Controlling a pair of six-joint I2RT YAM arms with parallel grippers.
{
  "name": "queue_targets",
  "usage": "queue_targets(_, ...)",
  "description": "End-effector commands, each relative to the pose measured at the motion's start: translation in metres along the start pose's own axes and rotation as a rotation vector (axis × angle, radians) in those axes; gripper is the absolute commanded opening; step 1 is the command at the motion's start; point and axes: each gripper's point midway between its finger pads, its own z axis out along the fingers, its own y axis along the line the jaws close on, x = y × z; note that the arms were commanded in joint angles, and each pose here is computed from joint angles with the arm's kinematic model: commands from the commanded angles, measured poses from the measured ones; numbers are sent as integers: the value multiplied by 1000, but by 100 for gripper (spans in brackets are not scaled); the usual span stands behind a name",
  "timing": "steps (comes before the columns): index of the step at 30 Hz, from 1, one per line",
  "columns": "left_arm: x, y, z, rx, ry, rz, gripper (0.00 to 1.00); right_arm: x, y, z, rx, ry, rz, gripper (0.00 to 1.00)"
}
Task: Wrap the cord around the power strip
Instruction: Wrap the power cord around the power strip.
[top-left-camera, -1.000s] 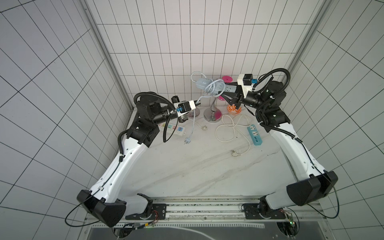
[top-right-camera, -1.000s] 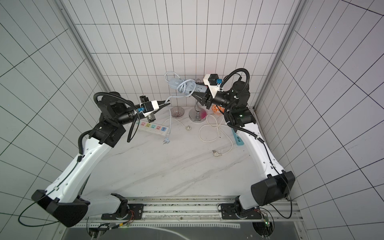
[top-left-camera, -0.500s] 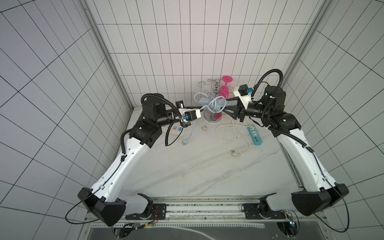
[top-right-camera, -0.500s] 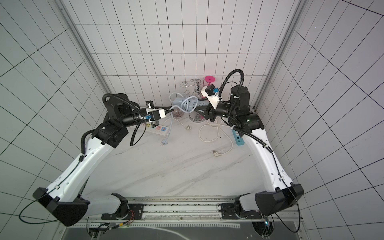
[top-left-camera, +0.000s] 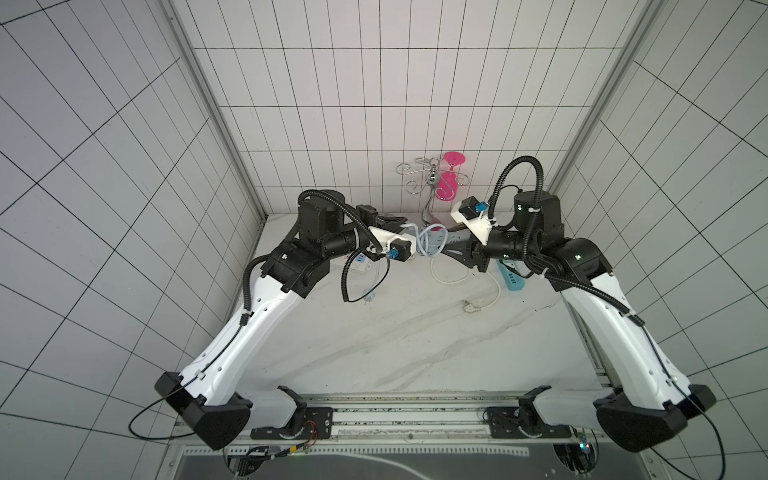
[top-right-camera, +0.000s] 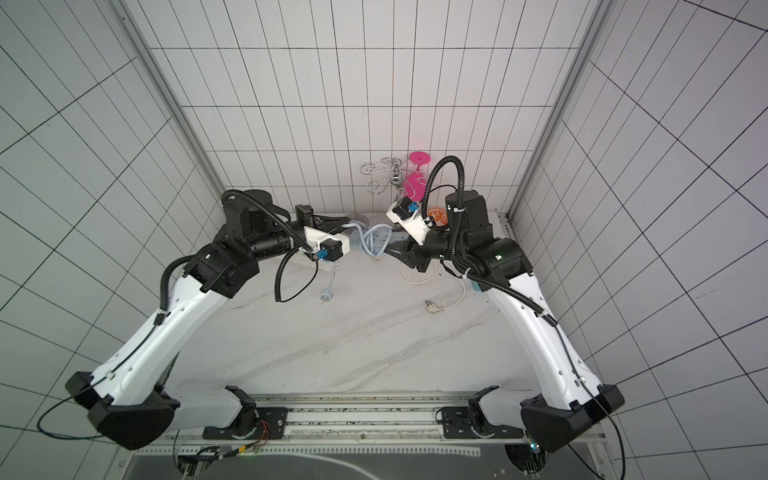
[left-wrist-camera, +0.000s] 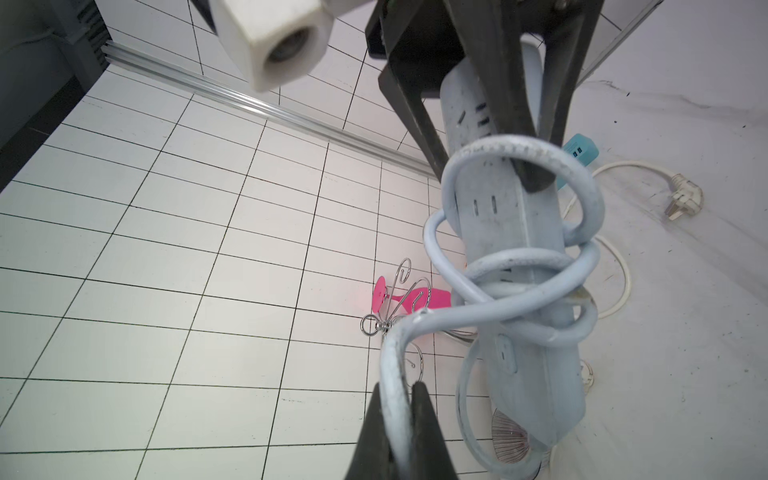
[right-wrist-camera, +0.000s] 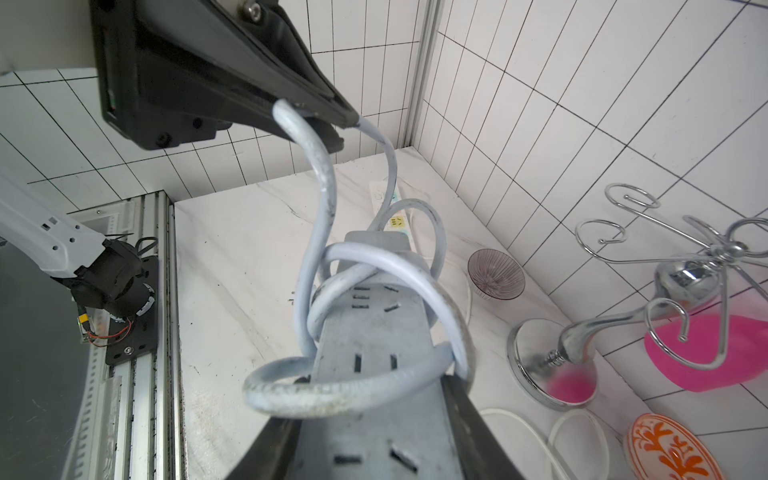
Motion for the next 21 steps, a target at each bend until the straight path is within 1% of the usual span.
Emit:
queue_targets(1, 15, 37, -2, -131, 112, 147, 0, 20, 26, 2, -93, 58, -13, 0)
queue_targets(5, 17, 52, 3, -182, 108, 129, 0, 13, 49, 1, -212, 20, -22, 0)
queue_targets(8, 6, 72, -1, -222, 30, 98, 0, 5, 64, -5, -292, -25, -42, 0)
queue_targets(10, -4, 88, -8, -254, -47, 66, 0, -1, 75, -10, -354, -62, -55, 0)
queue_targets(12, -15, 97, -13, -267, -118, 40, 0, -9, 85, -16, -409, -104, -69, 0)
queue_targets(15, -28, 97, -16, -247, -208, 8, 0, -21, 99, -28, -494, -160, -88, 0)
queue_targets(19, -38, 91, -19, -222, -294, -46, 0, -43, 126, -58, -628, -289, -144, 0)
queue_targets(21, -41, 89, -24, -210, -338, -83, 0, -54, 136, -75, -655, -355, -182, 0)
